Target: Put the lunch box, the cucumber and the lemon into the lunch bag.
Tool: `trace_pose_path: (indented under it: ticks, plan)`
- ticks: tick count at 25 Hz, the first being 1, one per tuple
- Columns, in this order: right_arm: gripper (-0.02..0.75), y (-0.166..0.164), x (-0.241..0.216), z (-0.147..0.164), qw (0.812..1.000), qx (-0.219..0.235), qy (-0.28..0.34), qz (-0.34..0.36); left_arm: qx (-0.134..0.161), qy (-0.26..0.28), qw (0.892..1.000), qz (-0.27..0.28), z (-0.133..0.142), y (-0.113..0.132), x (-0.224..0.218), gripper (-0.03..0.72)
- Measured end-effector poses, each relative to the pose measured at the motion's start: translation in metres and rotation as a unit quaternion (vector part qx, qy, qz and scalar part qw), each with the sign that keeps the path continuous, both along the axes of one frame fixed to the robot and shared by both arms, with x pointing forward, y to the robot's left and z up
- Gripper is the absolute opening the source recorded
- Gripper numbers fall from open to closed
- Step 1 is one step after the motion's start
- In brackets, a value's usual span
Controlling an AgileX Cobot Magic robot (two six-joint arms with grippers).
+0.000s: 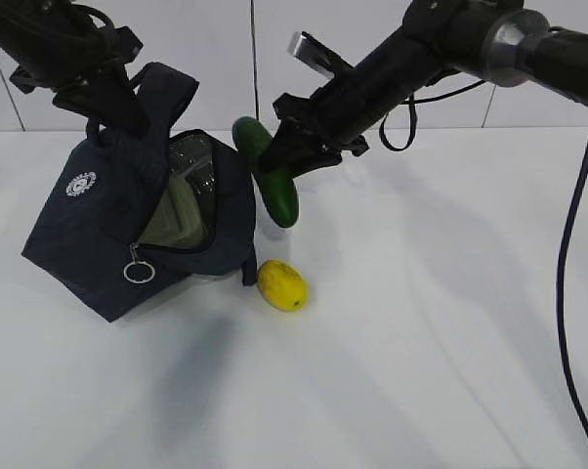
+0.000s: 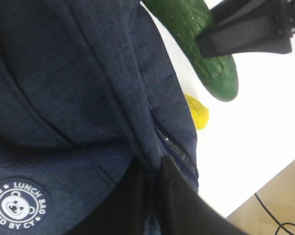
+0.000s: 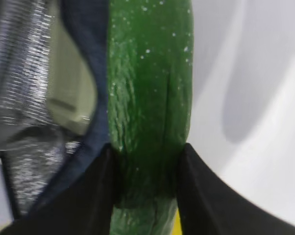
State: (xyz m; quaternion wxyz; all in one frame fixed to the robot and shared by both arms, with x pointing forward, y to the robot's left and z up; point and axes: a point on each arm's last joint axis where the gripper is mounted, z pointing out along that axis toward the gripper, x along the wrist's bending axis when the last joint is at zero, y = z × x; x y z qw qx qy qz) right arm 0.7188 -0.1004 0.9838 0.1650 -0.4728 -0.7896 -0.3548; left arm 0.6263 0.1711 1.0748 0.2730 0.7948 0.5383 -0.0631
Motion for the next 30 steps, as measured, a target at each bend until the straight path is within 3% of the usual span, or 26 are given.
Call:
trace_pose_path:
  ticks: [5, 16, 25, 30]
  plan:
    - [0.258, 0.008, -0.001, 0.009, 0.998, 0.067, 0.003, 0.006, -0.001, -0.003, 1.0, 0.003, 0.0, 0.0, 0.001, 0.015]
    - [0.258, 0.04, -0.016, 0.012, 0.995, 0.087, -0.002, 0.047, -0.006, -0.028, 0.999, 0.019, 0.002, 0.0, 0.006, 0.015]
    - [0.261, 0.056, -0.014, -0.02, 0.988, 0.141, 0.047, 0.043, -0.007, -0.029, 0.999, 0.02, 0.002, 0.0, 0.006, 0.015]
    - [0.371, 0.061, -0.012, -0.02, 0.98, 0.191, 0.047, 0.043, -0.006, -0.025, 1.0, 0.018, 0.002, 0.0, 0.005, 0.015]
